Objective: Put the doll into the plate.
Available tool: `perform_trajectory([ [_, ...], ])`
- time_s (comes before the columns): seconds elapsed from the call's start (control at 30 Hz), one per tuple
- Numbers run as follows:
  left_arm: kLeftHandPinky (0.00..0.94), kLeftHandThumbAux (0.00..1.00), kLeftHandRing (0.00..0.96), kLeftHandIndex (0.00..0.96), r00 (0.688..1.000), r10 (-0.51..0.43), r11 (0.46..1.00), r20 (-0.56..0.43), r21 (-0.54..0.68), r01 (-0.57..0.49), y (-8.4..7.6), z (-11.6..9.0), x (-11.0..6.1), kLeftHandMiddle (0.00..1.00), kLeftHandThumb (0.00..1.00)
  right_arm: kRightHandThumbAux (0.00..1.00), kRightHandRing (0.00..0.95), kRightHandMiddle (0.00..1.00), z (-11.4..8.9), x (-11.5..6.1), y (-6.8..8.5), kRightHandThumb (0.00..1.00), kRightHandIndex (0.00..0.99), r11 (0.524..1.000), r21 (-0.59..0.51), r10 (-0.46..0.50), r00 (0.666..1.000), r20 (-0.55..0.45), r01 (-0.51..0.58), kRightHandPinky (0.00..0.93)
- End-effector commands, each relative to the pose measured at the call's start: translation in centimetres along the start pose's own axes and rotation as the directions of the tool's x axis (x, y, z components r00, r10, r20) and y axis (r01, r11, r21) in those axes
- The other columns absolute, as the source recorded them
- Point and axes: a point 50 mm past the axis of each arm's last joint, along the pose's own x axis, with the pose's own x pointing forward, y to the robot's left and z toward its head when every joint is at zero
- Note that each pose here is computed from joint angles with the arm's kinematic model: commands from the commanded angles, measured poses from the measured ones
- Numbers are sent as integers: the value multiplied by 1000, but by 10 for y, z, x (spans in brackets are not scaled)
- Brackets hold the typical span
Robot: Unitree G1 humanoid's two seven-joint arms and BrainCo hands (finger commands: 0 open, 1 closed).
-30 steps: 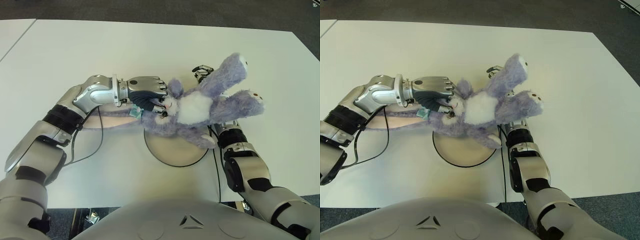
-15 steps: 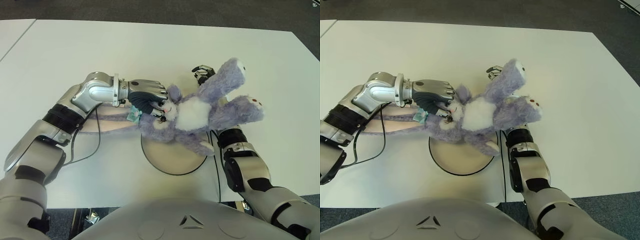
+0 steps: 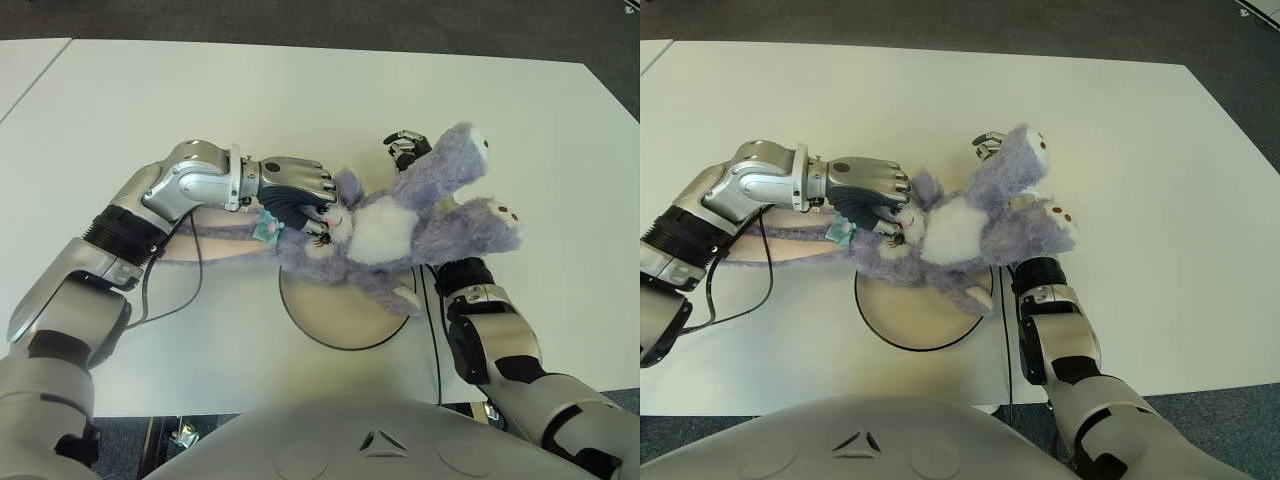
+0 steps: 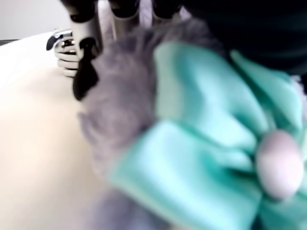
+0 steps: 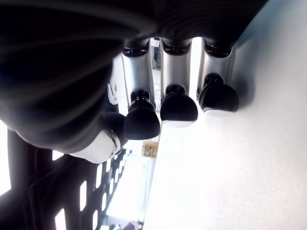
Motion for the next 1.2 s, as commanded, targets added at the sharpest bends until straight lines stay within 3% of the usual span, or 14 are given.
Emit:
perform_trajectory([
  [0.03, 671, 644, 542, 400, 983, -160, 987, -90, -23, 158, -27, -9, 0, 537, 952, 722, 835, 842, -32, -13, 3, 706, 440, 1000, 15, 13, 989, -146, -11, 830],
  [0.43, 687, 644, 522, 407, 975, -175, 983, -137, 22, 180, -28, -13, 0, 529, 952, 722, 839, 847, -32, -14, 3, 705, 440, 1000, 18, 12, 990, -138, -9, 834],
  [0.8, 742, 647, 533, 398, 954, -186, 939, -236, 242, 243, -32, -18, 1, 522, 950, 722, 826, 828, -34, -14, 1, 705, 440, 1000, 28, 2, 989, -147, 2, 817],
  [1.2, 752, 646, 544, 397, 916, -192, 895, -352, 321, 311, -33, -30, 4, 527, 950, 723, 818, 822, -34, -14, 0, 704, 440, 1000, 17, -5, 989, -149, 7, 797],
])
